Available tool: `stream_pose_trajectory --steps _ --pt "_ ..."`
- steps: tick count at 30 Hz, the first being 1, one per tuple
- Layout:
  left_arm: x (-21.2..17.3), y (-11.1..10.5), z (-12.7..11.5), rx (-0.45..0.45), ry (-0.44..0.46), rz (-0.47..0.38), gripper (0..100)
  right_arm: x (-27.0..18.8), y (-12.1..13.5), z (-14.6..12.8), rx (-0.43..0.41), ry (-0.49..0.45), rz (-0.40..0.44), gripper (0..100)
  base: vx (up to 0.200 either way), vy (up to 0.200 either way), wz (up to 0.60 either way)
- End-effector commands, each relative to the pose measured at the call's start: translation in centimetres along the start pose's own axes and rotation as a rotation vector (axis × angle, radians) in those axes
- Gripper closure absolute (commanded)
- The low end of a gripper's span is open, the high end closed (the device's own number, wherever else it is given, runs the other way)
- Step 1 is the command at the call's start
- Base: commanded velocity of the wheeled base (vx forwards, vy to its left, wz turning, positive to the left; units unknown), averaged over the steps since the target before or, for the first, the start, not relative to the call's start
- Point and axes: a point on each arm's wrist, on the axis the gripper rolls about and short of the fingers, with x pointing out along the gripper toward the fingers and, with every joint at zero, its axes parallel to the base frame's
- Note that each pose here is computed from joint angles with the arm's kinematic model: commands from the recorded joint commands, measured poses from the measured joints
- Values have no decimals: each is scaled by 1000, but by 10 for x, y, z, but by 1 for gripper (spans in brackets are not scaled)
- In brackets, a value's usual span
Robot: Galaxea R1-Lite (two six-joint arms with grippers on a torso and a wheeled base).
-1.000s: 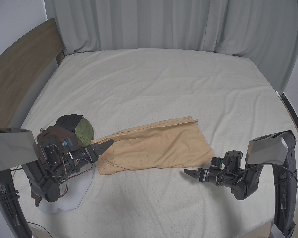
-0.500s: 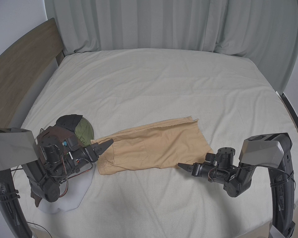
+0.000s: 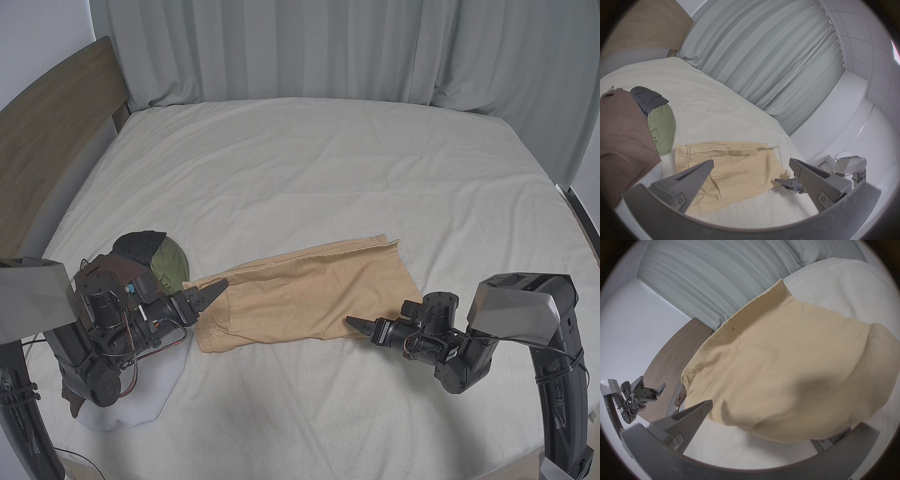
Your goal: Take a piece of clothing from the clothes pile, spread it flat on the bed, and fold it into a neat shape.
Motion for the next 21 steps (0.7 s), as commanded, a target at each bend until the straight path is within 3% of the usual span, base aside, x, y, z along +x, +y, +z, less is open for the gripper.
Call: stream_pose_trajectory --steps 1,17,18,21 --pt "1 1 0 0 0 -1 0 4 1 -4 2 18 4 0 0 0 0" --pt "8 8 0 -14 -2 -4 0 11 -2 -3 7 -17 -27 0 0 0 0" --pt "8 8 0 -14 -1 -6 0 10 -2 -3 7 -16 -28 100 0 0 0" --pt "8 8 -3 -15 6 -5 0 10 -2 -3 9 -17 -29 100 0 0 0"
